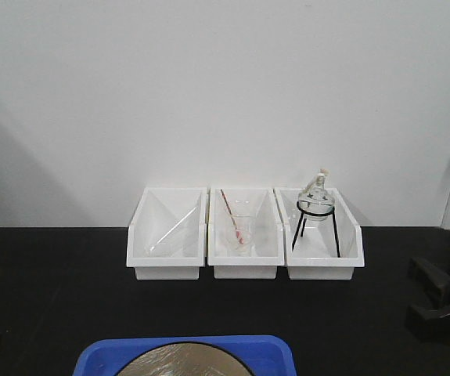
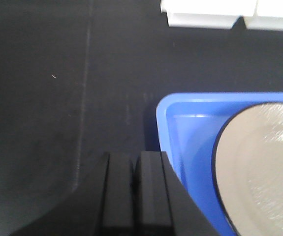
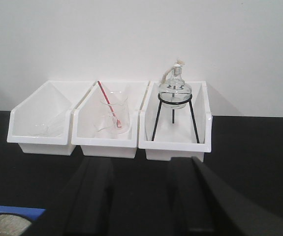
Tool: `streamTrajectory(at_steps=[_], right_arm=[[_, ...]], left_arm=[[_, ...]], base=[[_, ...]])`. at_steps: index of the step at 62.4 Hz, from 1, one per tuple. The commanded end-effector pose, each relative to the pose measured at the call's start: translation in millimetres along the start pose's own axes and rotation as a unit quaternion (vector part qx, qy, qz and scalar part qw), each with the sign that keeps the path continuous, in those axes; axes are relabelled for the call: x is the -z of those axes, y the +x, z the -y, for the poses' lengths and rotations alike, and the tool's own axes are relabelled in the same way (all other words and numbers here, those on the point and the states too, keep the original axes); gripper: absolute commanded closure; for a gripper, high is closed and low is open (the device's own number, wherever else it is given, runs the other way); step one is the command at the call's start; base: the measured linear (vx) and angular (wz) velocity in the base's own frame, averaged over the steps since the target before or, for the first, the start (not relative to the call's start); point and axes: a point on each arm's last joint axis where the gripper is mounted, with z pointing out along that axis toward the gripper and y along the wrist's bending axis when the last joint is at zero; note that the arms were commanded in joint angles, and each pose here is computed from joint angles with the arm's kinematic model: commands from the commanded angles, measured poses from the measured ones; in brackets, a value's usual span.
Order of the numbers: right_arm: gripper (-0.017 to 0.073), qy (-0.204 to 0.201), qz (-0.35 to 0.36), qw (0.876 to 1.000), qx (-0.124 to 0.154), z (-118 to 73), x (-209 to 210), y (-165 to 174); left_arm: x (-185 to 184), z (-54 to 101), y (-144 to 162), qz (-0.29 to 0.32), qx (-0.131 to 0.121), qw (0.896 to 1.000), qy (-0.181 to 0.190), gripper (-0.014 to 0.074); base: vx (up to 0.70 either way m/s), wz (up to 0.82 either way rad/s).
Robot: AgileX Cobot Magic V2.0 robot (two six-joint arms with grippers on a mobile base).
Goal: Place disk in tray to left cabinet
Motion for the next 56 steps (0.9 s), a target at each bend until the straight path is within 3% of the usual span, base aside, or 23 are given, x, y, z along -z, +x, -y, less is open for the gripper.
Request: streamTrajectory(at_steps=[1, 4, 9, 15, 18, 25, 30, 51, 56], right_arm=[[0.0226, -0.005, 0.023, 1.000, 0.010, 0.0, 4.1, -12.3], [0.0226, -0.005, 0.023, 1.000, 0.010, 0.0, 4.1, -12.3], [0.0226, -0.005, 0.023, 1.000, 0.010, 0.0, 4.1, -12.3], [0.0226, -0.005, 0.023, 1.000, 0.010, 0.0, 4.1, -12.3], [0.0226, -0.005, 0.023, 1.000, 0.010, 0.0, 4.1, -12.3], [0.0226, -0.005, 0.023, 1.000, 0.010, 0.0, 4.1, -12.3], [0.0226, -0.005, 0.023, 1.000, 0.010, 0.0, 4.1, -12.3], [0.0226, 0.007, 0.022, 1.000, 0.010, 2.0, 4.1, -12.1], [0.0226, 0.015, 0.021, 1.000, 0.010, 3.5, 4.0, -11.4]], left_arm=[[-8.4, 2.7, -14.9, 0.032, -0.004, 0.999, 0.011, 0.0343], [-18.2, 3.4, -12.2, 0.011, 0.004, 1.000, 0.015, 0.0273], [-34.1, 6.3, -4.7, -0.037, 0.041, 0.998, 0.030, 0.0158], [-54.5, 11.6, 5.1, -0.096, 0.096, 0.989, 0.054, 0.0085], [-65.8, 13.5, 9.4, -0.118, 0.106, 0.985, 0.062, 0.0074], [-90.4, 16.8, 16.7, -0.149, 0.087, 0.981, 0.084, 0.0075], [-106.4, 18.7, 17.9, -0.162, 0.089, 0.978, 0.094, 0.0081], [-145.1, 18.4, 24.9, -0.212, 0.096, 0.968, 0.090, 0.0081], [-147.5, 19.9, 24.5, -0.215, 0.085, 0.969, 0.093, 0.0081]], base=[[0.00, 0.00], [0.00, 0.00], [0.00, 0.00], [0.00, 0.00], [0.00, 0.00], [0.00, 0.00], [0.00, 0.00], [0.00, 0.00], [0.00, 0.00]])
